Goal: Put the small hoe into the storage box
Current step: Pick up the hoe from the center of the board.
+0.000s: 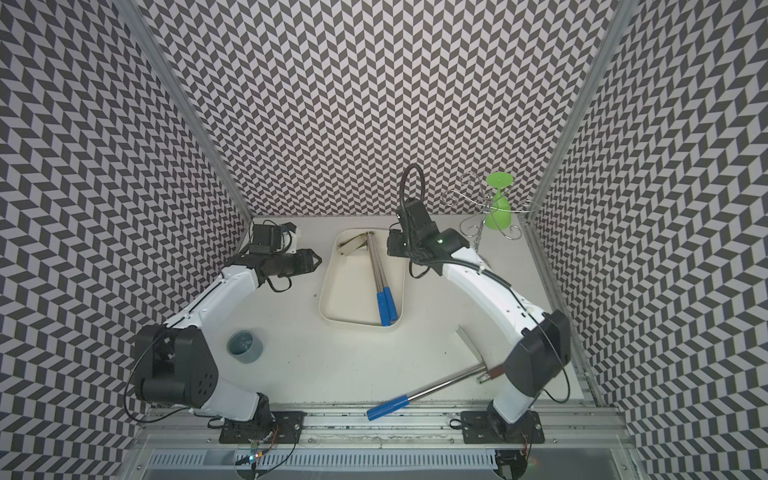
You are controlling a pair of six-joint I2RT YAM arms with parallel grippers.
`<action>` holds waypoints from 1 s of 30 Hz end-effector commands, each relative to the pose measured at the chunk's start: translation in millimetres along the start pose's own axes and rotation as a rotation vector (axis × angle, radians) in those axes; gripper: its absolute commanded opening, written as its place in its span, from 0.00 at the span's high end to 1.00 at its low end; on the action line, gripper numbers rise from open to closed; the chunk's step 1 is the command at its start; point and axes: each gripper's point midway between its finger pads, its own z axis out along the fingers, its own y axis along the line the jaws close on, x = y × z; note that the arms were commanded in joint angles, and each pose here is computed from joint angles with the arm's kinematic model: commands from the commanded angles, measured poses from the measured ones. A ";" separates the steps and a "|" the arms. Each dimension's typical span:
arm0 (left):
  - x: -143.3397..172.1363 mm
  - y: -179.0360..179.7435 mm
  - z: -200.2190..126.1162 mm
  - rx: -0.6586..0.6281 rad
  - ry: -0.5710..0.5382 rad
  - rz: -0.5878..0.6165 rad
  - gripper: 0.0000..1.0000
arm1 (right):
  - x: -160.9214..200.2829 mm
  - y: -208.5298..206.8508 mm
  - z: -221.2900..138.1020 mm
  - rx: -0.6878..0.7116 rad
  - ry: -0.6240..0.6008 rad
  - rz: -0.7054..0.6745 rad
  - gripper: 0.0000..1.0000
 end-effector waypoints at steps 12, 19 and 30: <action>37.0 -7.8 -35.1 -0.046 -0.013 0.026 0.39 | 116.4 -61.9 -51.1 0.013 0.135 0.516 0.51; 46.3 -8.9 -46.5 -0.042 -0.018 0.058 0.39 | 181.4 -89.8 -65.8 0.059 0.223 0.680 0.53; 55.3 -7.1 -45.0 -0.037 -0.011 0.088 0.39 | 245.2 -131.4 -79.5 0.206 0.306 0.716 0.54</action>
